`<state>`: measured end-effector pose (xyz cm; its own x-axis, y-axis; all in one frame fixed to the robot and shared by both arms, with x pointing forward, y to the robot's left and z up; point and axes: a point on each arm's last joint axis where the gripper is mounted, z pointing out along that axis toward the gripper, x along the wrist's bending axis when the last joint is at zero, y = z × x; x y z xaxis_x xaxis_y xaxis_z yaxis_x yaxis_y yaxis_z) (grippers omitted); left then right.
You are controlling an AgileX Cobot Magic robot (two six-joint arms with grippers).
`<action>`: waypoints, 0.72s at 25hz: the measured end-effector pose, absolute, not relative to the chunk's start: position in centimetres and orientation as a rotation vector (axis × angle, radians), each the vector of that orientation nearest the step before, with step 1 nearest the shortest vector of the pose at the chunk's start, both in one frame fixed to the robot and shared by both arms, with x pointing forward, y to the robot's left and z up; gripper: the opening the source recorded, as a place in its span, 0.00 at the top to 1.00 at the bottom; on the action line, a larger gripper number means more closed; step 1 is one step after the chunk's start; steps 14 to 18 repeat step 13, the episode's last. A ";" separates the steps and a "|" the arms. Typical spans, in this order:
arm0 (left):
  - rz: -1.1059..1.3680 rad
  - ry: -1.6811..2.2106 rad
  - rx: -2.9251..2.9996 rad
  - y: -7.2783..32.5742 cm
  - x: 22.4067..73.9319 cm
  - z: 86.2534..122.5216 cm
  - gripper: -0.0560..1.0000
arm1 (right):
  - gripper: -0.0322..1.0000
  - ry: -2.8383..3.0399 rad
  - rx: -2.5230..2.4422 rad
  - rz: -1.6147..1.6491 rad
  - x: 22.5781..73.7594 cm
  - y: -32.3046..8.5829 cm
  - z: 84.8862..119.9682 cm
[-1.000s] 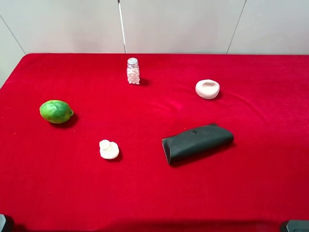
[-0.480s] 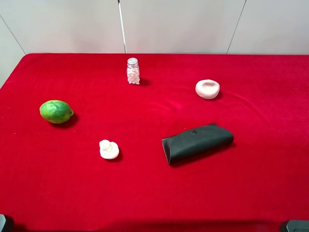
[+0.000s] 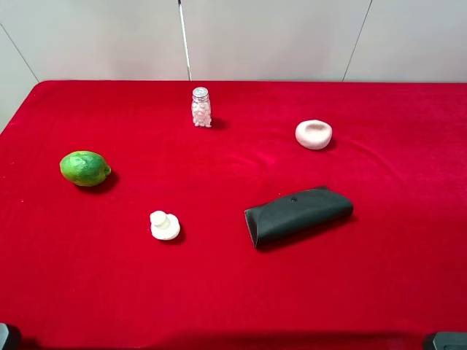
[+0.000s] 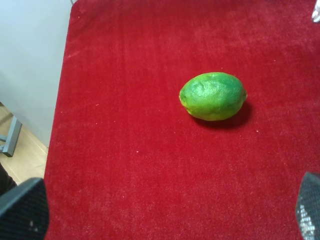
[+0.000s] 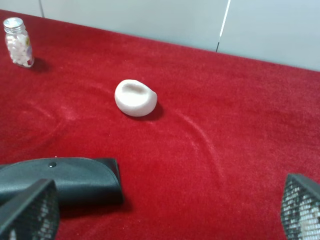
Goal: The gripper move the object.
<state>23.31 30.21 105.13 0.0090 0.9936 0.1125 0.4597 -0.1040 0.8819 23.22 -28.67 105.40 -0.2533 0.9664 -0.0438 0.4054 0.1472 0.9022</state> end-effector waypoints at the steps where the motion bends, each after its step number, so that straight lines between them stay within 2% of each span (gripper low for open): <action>1: 1.042 1.513 1.635 30.2 23.3 105.1 0.02 | 0.30 1.757 1.324 1.070 23.2 -28.7 105.4; 18: 1.042 1.513 1.635 30.2 23.3 105.1 0.02 | 0.30 1.740 1.336 1.077 23.3 -28.7 105.4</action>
